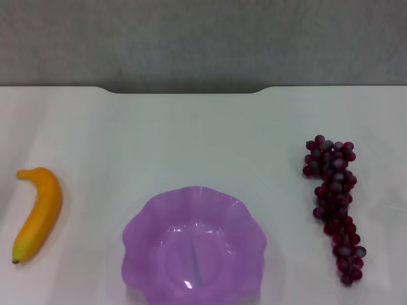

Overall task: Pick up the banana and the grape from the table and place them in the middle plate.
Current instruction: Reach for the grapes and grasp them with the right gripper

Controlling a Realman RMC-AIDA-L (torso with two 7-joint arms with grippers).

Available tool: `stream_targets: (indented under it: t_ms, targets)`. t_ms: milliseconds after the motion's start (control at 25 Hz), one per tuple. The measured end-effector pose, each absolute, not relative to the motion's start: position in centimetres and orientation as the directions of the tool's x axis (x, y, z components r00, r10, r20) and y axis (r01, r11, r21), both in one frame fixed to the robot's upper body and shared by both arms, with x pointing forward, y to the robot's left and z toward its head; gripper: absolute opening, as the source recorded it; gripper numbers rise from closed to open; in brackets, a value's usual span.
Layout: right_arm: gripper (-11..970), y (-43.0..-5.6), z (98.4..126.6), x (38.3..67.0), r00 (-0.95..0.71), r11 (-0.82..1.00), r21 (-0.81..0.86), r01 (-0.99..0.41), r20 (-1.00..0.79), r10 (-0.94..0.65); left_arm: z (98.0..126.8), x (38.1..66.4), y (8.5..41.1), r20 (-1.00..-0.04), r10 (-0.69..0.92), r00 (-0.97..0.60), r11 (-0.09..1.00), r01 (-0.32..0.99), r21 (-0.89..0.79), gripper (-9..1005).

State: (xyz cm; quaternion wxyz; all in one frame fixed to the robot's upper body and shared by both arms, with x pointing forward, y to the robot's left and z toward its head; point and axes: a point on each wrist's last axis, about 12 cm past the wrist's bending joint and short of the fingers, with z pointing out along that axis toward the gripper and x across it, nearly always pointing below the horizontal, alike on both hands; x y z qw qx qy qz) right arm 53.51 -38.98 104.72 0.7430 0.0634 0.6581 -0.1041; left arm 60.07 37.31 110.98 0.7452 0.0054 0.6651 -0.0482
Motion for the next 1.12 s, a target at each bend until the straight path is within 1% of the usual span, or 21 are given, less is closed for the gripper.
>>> stream_targets:
  t_ms: [160,280,440,600,760,960,1120]
  targets:
    - [2,-38.7,104.7,51.5,0.192,0.971,-0.014,0.238,-0.979,-0.062,110.4,56.0,37.7,-0.969,-0.084,0.230,0.986,0.159,-0.048,20]
    - [3,-38.7,104.6,50.1,0.237,0.966,0.008,0.260,-0.970,-0.056,109.8,54.1,37.9,-0.959,-0.072,0.273,0.983,0.182,-0.022,20]
    - [5,-38.6,104.6,48.2,0.294,0.952,0.009,0.305,-0.952,-0.085,107.9,52.5,37.8,-0.970,-0.048,0.239,0.986,0.167,-0.008,21]
    - [7,-38.1,104.8,46.8,0.354,0.951,0.035,0.307,-0.932,-0.080,106.6,51.1,37.7,-0.976,-0.024,0.218,0.988,0.153,0.010,22]
    - [9,-37.6,104.7,46.7,0.364,0.957,0.046,0.287,-0.929,-0.064,105.9,50.6,37.5,-0.980,-0.032,0.194,0.989,0.150,-0.003,23]
    - [11,-36.8,104.8,47.2,0.362,0.970,0.040,0.238,-0.931,-0.050,105.7,50.6,37.4,-0.982,-0.010,0.188,0.989,0.147,0.018,24]
    - [13,-36.3,104.8,47.5,0.361,0.979,0.025,0.202,-0.931,-0.051,105.4,50.6,37.1,-0.983,0.039,0.181,0.987,0.148,0.066,147]
